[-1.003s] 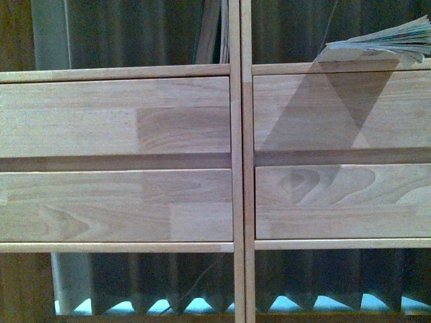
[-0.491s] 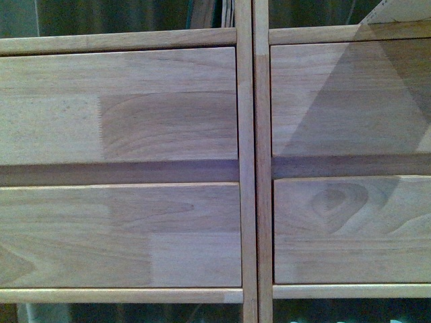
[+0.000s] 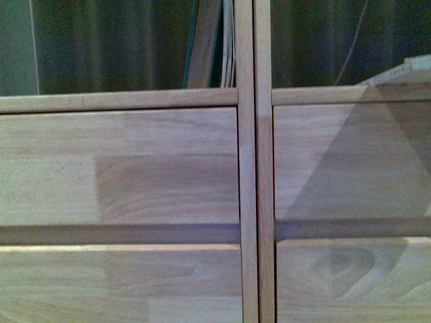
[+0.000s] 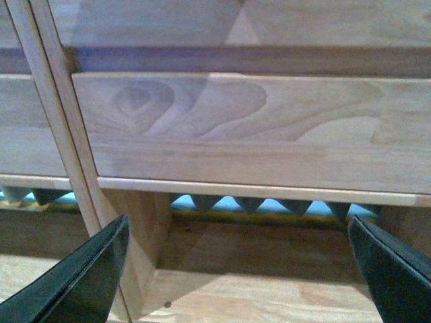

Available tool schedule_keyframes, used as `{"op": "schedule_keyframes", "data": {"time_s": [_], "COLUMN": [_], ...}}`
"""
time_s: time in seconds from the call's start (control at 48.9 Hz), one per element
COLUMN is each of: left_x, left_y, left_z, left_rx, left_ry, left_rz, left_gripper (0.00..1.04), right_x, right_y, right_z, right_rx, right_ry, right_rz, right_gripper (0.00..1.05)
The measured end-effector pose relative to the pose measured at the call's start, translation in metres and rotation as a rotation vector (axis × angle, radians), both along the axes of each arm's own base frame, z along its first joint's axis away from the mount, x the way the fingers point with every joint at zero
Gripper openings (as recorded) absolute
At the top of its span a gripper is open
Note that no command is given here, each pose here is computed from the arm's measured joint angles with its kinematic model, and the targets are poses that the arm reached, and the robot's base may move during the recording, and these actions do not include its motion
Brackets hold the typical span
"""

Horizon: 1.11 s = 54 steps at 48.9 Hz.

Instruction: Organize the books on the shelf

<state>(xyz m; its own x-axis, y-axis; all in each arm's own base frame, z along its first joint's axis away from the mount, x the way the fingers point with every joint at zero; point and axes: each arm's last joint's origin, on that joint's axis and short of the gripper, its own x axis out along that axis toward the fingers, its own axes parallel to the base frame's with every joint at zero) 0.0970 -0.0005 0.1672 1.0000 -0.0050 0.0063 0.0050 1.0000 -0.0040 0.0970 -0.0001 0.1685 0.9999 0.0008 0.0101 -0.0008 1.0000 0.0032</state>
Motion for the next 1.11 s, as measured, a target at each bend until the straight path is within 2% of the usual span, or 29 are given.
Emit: {"op": "schedule_keyframes", "data": {"time_s": [0.389,0.409,0.45,0.614,0.757,0.86,1.105], "left_x": [0.0,0.0,0.0,0.0,0.0,0.0,0.0], "left_y": [0.0,0.0,0.0,0.0,0.0,0.0,0.0], "left_z": [0.0,0.0,0.0,0.0,0.0,0.0,0.0], "left_rx": [0.0,0.0,0.0,0.0,0.0,0.0,0.0], "left_ry": [0.0,0.0,0.0,0.0,0.0,0.0,0.0], "left_rz": [0.0,0.0,0.0,0.0,0.0,0.0,0.0], "left_gripper": [0.97,0.97,0.97,0.97,0.97,0.97,0.97], "right_x": [0.0,0.0,0.002,0.017,0.035,0.058,0.1], "right_y": [0.0,0.0,-0.001,-0.001,0.005,0.016,0.021], "right_z": [0.0,-0.001,0.0,0.024,0.053,0.072,0.091], "right_rx": [0.0,0.013,0.076,0.281,0.445,0.63,0.876], "right_ry": [0.0,0.024,0.116,0.169,0.149,0.169,0.187], "right_rz": [0.0,0.036,0.142,0.273,0.324,0.374,0.36], "right_gripper": [0.98,0.98,0.98,0.98,0.98,0.98,0.98]}}
